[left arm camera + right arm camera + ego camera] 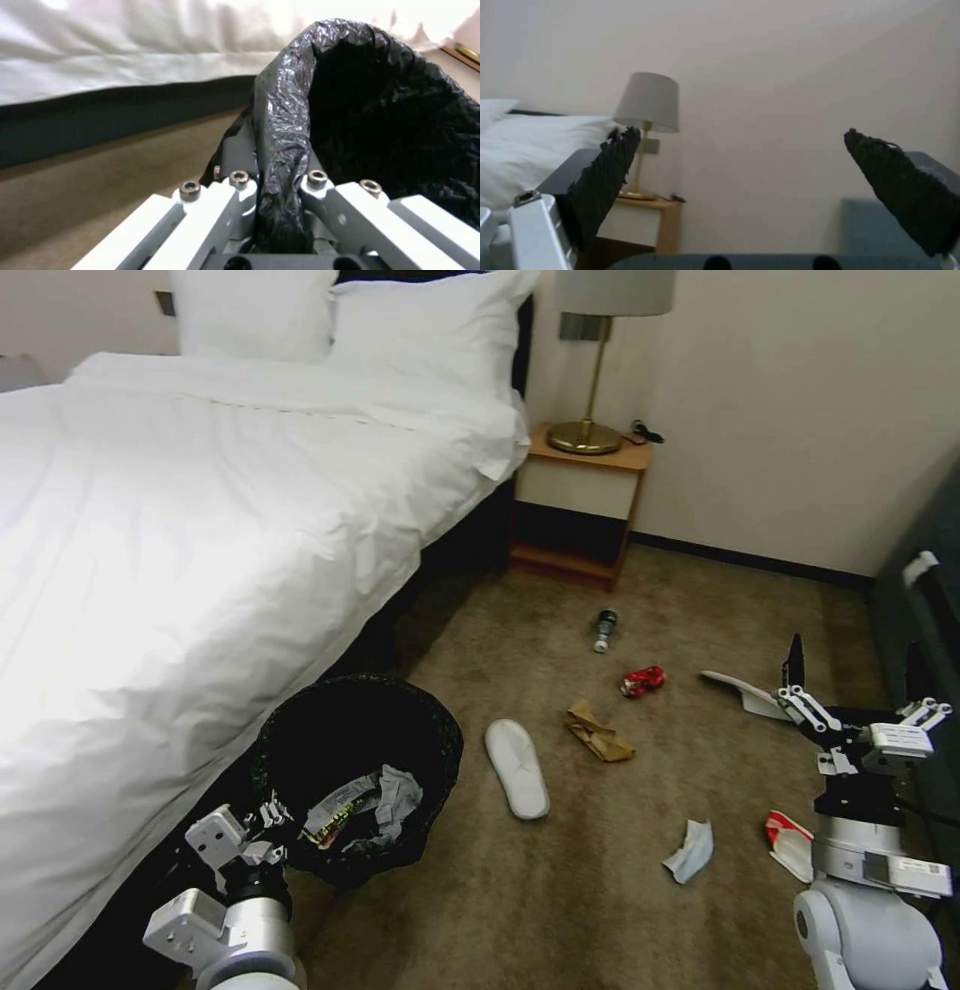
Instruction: Pick up the trash bin, then pick up the garbage on the floor and place it into the trash bin.
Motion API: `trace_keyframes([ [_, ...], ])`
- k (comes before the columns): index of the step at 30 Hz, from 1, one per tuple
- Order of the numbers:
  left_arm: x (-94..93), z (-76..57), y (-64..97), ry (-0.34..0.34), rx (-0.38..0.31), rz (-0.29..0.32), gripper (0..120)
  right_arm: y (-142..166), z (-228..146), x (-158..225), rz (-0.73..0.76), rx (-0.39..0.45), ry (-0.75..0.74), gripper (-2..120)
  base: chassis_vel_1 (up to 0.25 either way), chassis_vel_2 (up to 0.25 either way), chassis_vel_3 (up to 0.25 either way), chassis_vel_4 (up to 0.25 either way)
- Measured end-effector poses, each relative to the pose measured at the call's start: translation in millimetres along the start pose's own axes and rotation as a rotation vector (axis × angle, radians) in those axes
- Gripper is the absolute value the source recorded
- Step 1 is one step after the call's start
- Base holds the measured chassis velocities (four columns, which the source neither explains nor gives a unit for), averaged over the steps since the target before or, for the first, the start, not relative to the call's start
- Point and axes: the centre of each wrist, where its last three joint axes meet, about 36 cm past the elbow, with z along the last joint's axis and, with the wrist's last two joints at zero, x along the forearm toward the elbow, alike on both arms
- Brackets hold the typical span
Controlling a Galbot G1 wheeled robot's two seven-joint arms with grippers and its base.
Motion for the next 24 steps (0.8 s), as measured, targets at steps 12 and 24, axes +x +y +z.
trace_keyframes([
  [12, 1.0, -2.4, 2.4, -0.016, 0.014, -0.001, 4, 10, 3, 5, -0.02, -0.014, 0.011, 100, -0.096, -0.09, -0.087, -0.093],
  [24, 3.7, -8.5, 4.4, -0.031, 0.015, 0.0, 4, 21, 2, 7, -0.031, -0.04, 0.018, 100, -0.001, -0.002, -0.005, -0.001],
])
